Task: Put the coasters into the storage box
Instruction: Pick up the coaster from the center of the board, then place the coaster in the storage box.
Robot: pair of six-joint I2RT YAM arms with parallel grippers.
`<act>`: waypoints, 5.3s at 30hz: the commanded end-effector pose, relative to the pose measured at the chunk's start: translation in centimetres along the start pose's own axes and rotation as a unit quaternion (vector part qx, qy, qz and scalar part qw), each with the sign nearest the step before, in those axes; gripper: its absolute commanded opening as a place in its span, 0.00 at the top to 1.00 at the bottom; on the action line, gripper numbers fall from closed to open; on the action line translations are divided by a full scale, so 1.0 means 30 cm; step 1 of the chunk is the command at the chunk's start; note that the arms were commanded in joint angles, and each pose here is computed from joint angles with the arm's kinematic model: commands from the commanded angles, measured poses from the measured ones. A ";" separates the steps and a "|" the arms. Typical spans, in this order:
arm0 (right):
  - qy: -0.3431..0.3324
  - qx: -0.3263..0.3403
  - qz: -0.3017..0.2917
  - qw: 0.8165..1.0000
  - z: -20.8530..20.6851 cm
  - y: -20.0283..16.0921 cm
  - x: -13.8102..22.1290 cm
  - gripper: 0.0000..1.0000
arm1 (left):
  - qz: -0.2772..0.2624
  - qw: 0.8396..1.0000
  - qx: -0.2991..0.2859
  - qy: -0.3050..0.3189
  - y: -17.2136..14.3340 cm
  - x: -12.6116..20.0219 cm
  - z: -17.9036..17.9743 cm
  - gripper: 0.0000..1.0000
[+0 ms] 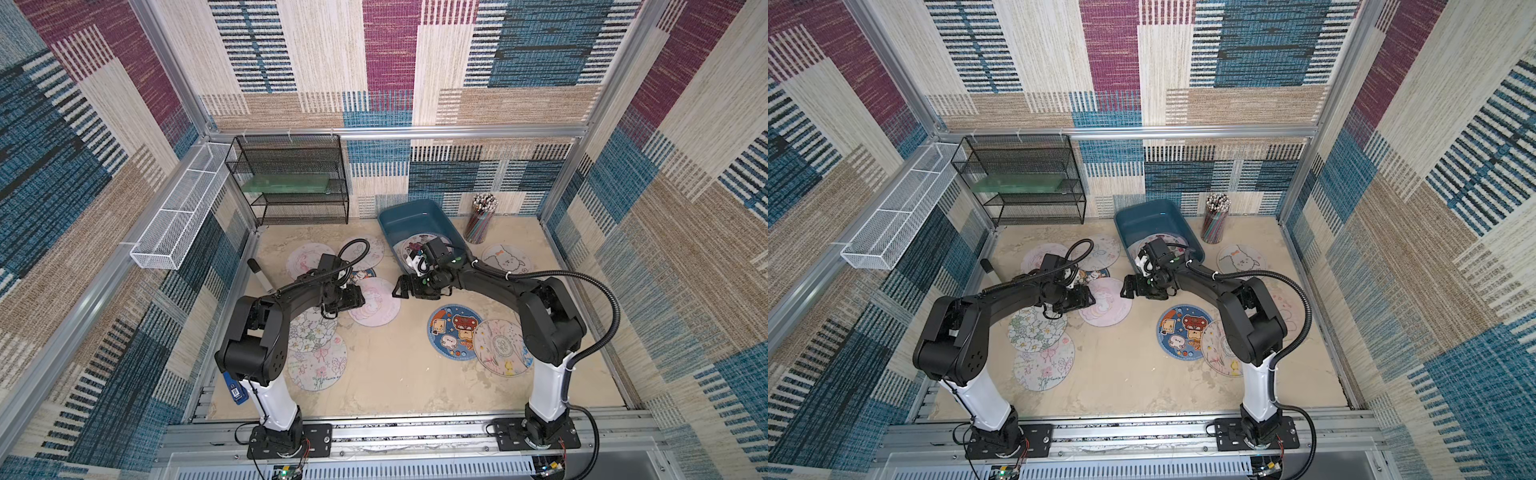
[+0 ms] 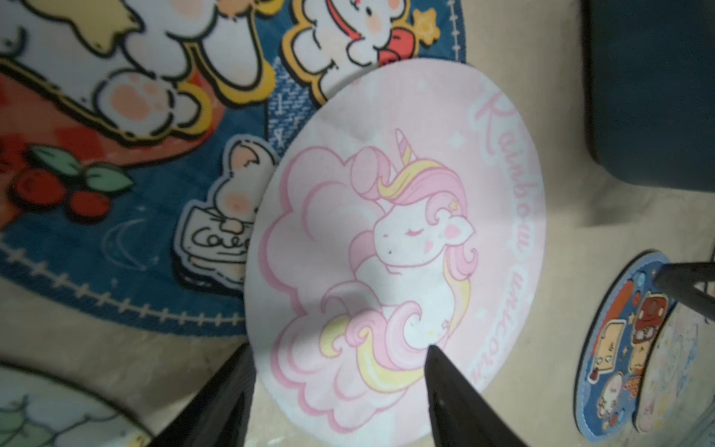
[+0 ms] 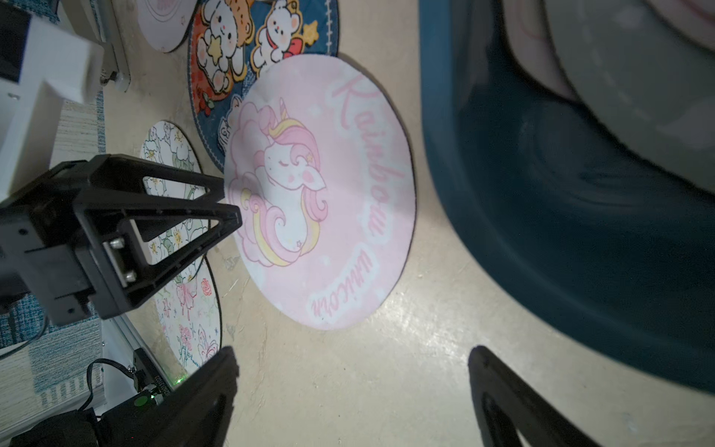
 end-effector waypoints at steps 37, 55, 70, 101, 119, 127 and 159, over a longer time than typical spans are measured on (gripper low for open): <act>-0.052 0.000 0.066 0.996 -0.079 -0.050 -0.175 0.17 | 0.037 0.999 0.007 0.020 -0.044 -0.033 -0.010 0.40; -0.036 -0.001 0.092 0.995 -0.065 -0.081 -0.208 0.18 | 0.033 0.999 0.006 0.011 -0.045 -0.027 -0.026 0.44; -0.026 -0.004 0.088 0.996 -0.054 -0.089 -0.200 0.18 | 0.008 1.000 0.005 -0.006 -0.011 0.016 -0.072 0.73; 0.047 -0.041 -0.051 0.997 -0.032 -0.098 0.194 0.07 | -0.089 0.988 -0.076 -0.098 0.173 0.344 -0.438 1.00; 0.055 -0.076 -0.096 0.991 -0.148 -0.135 0.355 0.05 | -0.083 0.966 -0.156 -0.190 0.340 0.261 -0.795 1.00; 0.051 -0.093 -0.113 0.988 -0.191 -0.161 0.407 0.05 | -0.056 0.961 -0.174 -0.206 0.389 0.060 -0.865 1.00; 0.054 -0.115 -0.121 0.984 -0.205 -0.188 0.436 0.04 | -0.094 0.965 -0.243 0.027 0.503 -0.136 -0.664 0.36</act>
Point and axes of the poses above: each gripper's point midway between its finger pads, its own x axis back along the fingers, its own z axis along the line the jaws close on, y = z × x, the point moved 3 cm from there along x, back along the fingers, and after that the axes turned 2 degrees about x, right-handed, at the moved point
